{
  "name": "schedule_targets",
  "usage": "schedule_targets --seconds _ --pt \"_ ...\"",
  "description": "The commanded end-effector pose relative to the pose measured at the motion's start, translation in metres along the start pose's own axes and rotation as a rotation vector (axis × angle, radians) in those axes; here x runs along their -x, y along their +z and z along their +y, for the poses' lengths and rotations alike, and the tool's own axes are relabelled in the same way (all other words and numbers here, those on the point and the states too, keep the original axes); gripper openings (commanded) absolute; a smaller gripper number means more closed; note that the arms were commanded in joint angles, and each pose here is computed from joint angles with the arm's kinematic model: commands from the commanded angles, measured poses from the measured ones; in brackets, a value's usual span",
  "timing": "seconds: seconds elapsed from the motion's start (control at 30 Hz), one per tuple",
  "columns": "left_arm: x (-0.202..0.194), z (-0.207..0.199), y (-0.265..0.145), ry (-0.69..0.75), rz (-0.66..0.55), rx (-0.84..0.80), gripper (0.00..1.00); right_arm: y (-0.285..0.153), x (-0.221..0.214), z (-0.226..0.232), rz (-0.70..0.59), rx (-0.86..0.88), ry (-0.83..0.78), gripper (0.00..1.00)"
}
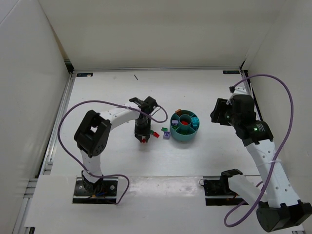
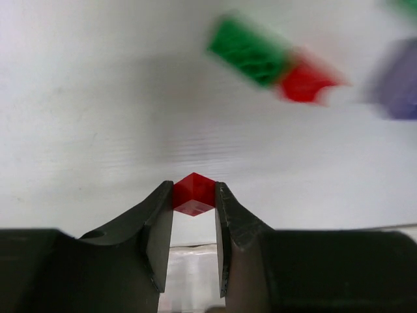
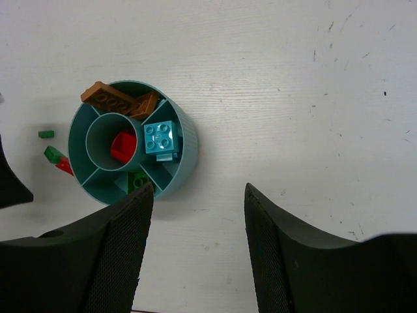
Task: Sort the legos into containers by color
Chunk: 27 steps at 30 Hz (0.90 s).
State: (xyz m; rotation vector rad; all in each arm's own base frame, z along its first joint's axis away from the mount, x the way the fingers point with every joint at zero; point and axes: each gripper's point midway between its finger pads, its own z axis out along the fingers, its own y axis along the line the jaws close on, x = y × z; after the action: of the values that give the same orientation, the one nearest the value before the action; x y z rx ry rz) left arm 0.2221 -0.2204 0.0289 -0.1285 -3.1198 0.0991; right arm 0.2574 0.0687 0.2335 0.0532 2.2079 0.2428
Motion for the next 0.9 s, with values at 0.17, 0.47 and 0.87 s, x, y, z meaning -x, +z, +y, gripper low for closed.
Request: schedule_targets --seconds 0.17,0.47,0.87 --pt "0.068 -0.080 -0.110 0.231 -0.312 -0.176 0.13 -0.007 0.002 -0.010 -0.050 -0.016 0.020 0.62" --pt "0.114 -0.177 -0.194 0.406 -0.534 -0.333 0.18 -0.014 -0.003 -0.018 -0.067 0.005 0.068 0.62" --pt "0.119 -0.224 -0.177 0.419 -0.539 -0.428 0.24 -0.013 -0.007 -0.027 -0.072 -0.027 0.079 0.62"
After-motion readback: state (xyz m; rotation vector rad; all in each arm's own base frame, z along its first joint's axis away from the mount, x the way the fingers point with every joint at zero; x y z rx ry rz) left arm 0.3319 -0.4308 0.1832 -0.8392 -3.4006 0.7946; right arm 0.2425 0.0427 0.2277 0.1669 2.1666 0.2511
